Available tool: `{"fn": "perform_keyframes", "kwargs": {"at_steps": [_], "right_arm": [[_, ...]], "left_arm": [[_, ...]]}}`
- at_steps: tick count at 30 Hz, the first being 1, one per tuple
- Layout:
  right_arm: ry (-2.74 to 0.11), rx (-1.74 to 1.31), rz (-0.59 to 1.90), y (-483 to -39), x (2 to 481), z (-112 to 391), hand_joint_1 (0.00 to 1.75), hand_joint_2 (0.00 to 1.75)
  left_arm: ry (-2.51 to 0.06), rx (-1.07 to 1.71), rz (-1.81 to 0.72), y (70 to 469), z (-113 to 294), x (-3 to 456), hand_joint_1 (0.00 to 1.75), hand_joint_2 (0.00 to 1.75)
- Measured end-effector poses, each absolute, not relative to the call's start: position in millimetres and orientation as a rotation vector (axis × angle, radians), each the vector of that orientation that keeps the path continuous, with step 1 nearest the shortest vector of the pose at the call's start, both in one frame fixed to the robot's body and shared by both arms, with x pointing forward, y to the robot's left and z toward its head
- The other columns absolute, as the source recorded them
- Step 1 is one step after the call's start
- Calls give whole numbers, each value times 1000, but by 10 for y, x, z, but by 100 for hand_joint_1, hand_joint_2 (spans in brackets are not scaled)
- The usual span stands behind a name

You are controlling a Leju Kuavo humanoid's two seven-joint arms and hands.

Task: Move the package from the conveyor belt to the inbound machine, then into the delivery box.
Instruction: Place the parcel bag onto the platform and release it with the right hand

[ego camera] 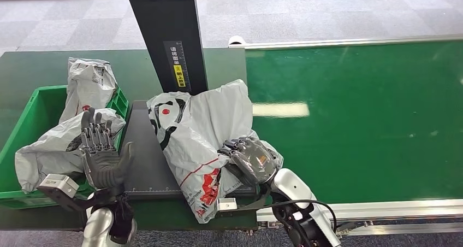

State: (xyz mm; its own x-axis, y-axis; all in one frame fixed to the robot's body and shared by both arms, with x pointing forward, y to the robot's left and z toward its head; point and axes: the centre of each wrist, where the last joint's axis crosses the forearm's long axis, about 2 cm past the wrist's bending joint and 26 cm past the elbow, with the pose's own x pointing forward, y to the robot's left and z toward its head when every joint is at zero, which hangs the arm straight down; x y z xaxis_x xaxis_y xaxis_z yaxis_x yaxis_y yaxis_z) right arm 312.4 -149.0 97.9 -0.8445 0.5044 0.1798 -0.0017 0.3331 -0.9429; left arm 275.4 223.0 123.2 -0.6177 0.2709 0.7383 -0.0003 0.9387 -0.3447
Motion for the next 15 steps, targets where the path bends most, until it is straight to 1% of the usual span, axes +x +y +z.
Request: {"fn": "perform_keyframes", "kwargs": {"at_steps": [7,14,15], "right_arm": [[-1959,-354,1764,-1341,3125,770,175,175],[-1925,-322,1767,-1253,3159,694,175,175],[-1917,-322,1756,-1247,3166,693,168,175]], "left_arm": [[-2199,-195,394,2207,1218,2771,0,175],[-2185,-197,405,2175,1200,2773,0,175],[-2184,-198,404,2171,1197,2772,0,175]]}}
